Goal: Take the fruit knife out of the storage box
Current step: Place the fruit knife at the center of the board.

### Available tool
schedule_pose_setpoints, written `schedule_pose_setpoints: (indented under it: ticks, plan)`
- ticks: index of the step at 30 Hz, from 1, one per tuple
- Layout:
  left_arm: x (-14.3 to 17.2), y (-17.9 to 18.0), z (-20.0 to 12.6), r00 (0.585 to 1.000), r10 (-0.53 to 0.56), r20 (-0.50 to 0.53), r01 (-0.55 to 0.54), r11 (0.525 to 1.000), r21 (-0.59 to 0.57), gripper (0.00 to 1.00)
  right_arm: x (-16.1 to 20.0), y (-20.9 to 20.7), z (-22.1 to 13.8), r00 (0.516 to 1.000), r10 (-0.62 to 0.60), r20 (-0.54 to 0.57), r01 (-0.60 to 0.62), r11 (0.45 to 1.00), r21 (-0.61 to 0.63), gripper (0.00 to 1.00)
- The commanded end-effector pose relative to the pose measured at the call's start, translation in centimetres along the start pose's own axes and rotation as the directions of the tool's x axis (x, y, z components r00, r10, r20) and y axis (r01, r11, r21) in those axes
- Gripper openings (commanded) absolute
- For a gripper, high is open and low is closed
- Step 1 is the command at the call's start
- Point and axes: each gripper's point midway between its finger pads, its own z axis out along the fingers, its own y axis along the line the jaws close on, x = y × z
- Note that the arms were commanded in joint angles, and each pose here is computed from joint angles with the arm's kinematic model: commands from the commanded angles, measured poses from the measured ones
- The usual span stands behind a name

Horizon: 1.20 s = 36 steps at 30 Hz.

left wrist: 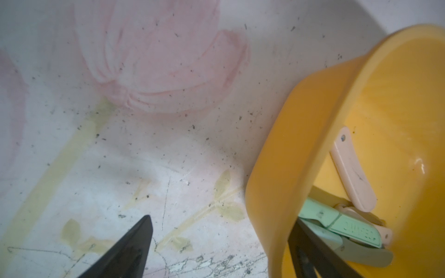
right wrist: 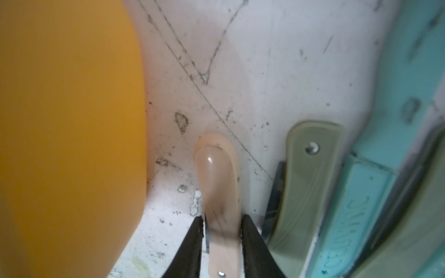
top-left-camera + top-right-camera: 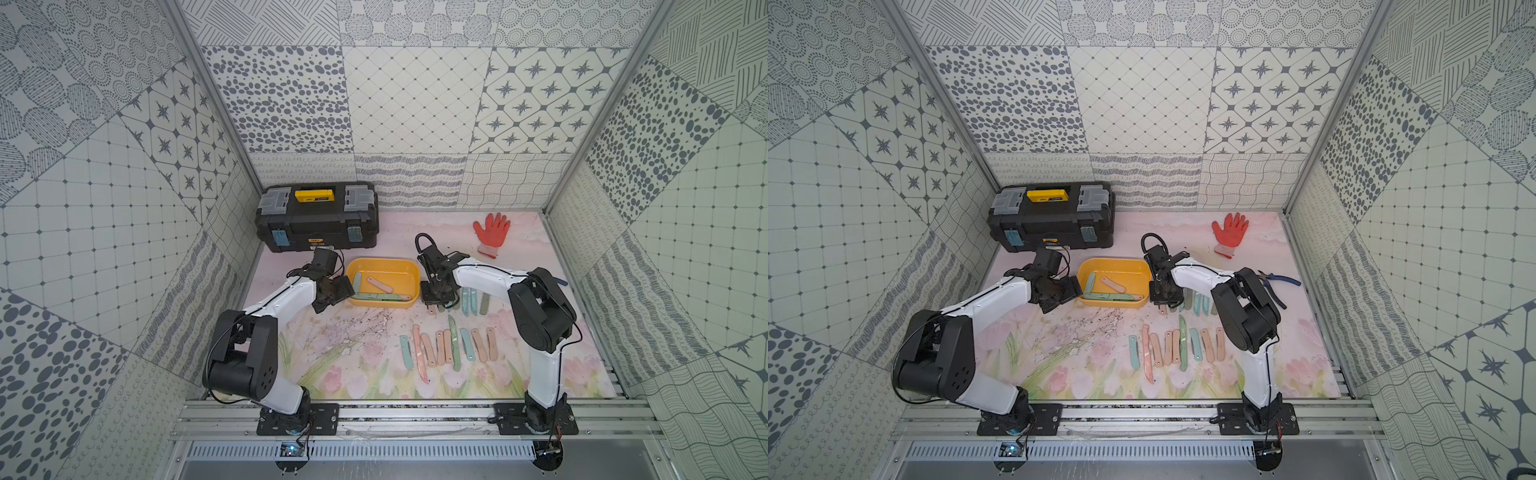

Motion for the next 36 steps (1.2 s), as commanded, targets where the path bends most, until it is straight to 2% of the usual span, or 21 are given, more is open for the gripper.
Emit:
schedule_pose_setpoints:
  ticks: [1,8,15,19,23,26,33,36]
  plan:
    - [-0.1,0.0,-0.1,1.0,0.006,-0.007,-0.006,1.0,0.001,0.86,-0.9,0.3,-0.2,1.0,0.019,0.023,-0.019,1.0,-0.011,0.31]
    - [-0.1,0.0,-0.2,1.0,0.006,-0.004,-0.006,1.0,0.0,0.86,-1.5,0.6,-2.2,0.998,0.02,0.062,-0.018,0.999,-0.028,0.35]
    - [-0.1,0.0,-0.2,1.0,0.007,-0.005,-0.007,1.0,0.001,0.86,-2.7,1.3,-6.2,0.992,0.005,0.126,0.002,0.999,-0.053,0.41]
    - [-0.2,0.0,-0.2,1.0,0.006,-0.002,-0.006,1.0,0.001,0.86,-4.1,1.6,-9.8,0.977,-0.016,0.211,0.029,0.998,-0.06,0.41]
    - [-0.2,-0.2,-0.1,1.0,0.006,-0.005,-0.006,1.0,0.005,0.86,-6.0,4.0,-13.0,0.935,-0.138,0.326,0.182,0.977,-0.109,0.42]
    - [-0.2,-0.3,-0.1,1.0,0.005,-0.008,-0.005,1.0,0.007,0.86,-7.0,6.0,-14.3,0.894,-0.243,0.377,0.3,0.949,-0.099,0.42]
    - [-0.2,-0.2,-0.1,1.0,0.009,-0.009,-0.009,1.0,0.005,0.86,-9.1,10.6,-13.9,0.824,-0.391,0.41,0.476,0.87,-0.128,0.44]
    - [-0.1,-0.3,0.0,1.0,0.006,-0.014,-0.006,1.0,0.009,0.86,-9.1,12.7,-12.4,0.78,-0.49,0.389,0.572,0.81,-0.128,0.47]
